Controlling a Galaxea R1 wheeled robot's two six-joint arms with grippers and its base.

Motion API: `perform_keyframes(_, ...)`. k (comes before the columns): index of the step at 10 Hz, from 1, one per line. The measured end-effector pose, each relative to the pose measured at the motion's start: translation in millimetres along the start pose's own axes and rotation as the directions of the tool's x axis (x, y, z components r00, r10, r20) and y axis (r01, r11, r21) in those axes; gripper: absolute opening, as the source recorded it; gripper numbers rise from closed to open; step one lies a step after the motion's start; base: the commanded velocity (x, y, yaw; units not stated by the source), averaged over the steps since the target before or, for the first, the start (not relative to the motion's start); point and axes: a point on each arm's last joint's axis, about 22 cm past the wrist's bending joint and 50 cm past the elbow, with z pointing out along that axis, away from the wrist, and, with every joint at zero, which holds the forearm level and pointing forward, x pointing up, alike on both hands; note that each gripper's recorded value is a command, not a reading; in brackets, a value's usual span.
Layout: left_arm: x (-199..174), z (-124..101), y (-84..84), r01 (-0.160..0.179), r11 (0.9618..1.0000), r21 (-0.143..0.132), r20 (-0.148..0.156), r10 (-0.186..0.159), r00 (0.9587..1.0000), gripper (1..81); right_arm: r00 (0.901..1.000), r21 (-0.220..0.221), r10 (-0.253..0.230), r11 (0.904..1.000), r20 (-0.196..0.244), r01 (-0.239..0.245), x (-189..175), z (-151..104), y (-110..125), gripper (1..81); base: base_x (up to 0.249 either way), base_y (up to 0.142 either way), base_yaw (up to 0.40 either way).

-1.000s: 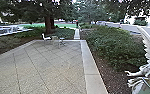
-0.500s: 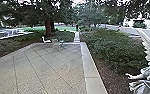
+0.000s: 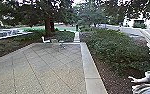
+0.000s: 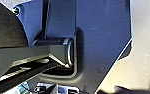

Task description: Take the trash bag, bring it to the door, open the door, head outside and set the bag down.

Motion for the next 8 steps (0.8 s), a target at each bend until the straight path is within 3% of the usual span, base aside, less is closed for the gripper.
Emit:
perform_keyframes(4, 12.5, -1.5, -6.1, -0.004, 1.0, 0.008, -0.011, 0.004, 0.9999, 1.0, 0.9998, 0.006, -0.019, 0.9998, -0.003, 0.019, 3.4, 1.1, -5.6, 81.1, 0.022, 0.0, 0.0)
perform_keyframes(6, 1.0, -1.4, -5.9, 0.002, 1.0, 0.008, 0.0, -0.002, 1.0, 1.0, 0.9997, 0.009, -0.023, 0.9997, 0.013, 0.023, -3.4, 1.4, -6.5, 81.1, 0.0, 0.0, 0.0)
perform_keyframes(8, -5.6, -2.1, -8.1, 0.038, 0.9992, 0.011, -0.011, -0.037, 0.9992, 1.0, 0.9982, 0.006, -0.055, 0.9985, 0.025, 0.054, 1.8, 0.6, -5.1, 81.1, 0.0, 0.0, 0.0)
